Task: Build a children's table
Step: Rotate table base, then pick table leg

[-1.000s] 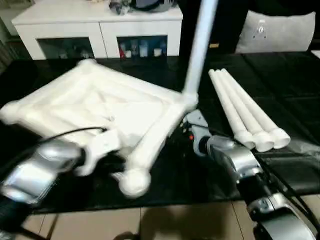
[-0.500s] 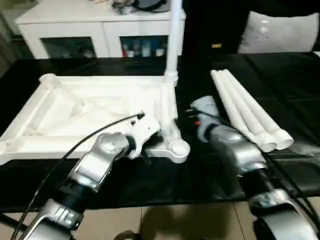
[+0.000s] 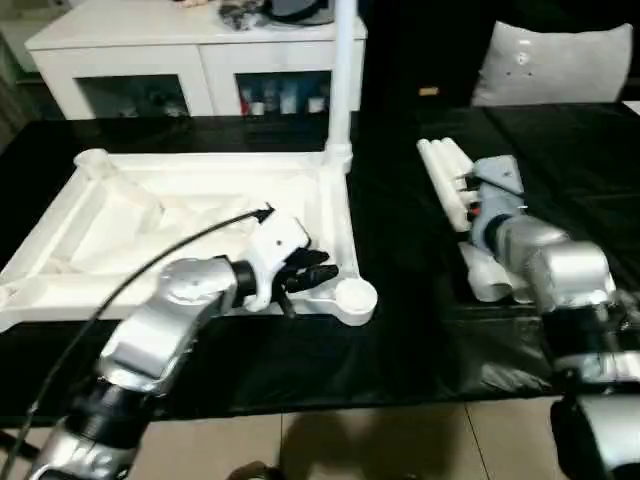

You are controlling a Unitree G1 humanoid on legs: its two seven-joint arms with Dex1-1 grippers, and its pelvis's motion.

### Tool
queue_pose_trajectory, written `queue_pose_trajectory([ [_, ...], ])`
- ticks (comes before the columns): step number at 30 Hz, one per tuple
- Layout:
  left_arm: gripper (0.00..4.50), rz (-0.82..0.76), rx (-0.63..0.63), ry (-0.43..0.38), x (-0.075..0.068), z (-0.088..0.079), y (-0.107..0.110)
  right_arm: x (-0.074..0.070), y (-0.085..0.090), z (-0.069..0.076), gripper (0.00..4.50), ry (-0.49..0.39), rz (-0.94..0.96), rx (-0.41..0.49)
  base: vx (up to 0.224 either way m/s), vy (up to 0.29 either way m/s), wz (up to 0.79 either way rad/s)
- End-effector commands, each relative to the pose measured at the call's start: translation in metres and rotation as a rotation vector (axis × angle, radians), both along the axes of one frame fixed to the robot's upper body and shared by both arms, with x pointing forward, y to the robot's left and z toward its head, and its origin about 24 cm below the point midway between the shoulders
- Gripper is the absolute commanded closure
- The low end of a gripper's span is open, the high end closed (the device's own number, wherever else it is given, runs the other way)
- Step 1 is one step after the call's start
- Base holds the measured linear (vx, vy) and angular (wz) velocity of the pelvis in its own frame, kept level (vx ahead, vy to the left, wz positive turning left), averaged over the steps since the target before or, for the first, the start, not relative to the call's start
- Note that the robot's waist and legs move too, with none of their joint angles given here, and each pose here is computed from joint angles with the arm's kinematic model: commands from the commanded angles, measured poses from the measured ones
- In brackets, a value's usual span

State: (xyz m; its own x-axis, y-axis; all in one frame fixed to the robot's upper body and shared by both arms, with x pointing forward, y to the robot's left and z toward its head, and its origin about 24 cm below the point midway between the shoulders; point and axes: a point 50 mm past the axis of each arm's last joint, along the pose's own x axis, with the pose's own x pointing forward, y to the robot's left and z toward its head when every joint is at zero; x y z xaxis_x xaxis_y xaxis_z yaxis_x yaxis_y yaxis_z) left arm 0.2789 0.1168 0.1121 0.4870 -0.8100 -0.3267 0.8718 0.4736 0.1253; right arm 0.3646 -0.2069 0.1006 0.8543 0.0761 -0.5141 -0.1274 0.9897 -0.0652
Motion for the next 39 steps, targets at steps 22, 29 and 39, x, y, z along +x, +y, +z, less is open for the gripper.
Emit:
queue_pose_trajectory([
  [22, 1.56, 0.001, 0.035, 0.000, -0.009, 0.010, 0.002, 0.001, 0.002, -0.033, 0.47, 0.314, -0.027, 0.132, 0.000, 0.000, 0.00],
  [29, 1.55, 0.015, 0.033, -0.013, -0.006, 0.012, 0.001, 0.000, 0.007, -0.038, 1.16, 0.339, 0.004, 0.140, 0.000, 0.000, 0.00],
  [39, 1.55, 0.030, 0.028, -0.019, -0.004, 0.013, 0.002, -0.002, 0.008, -0.043, 1.99, 0.370, 0.002, 0.168, 0.000, 0.000, 0.00],
])
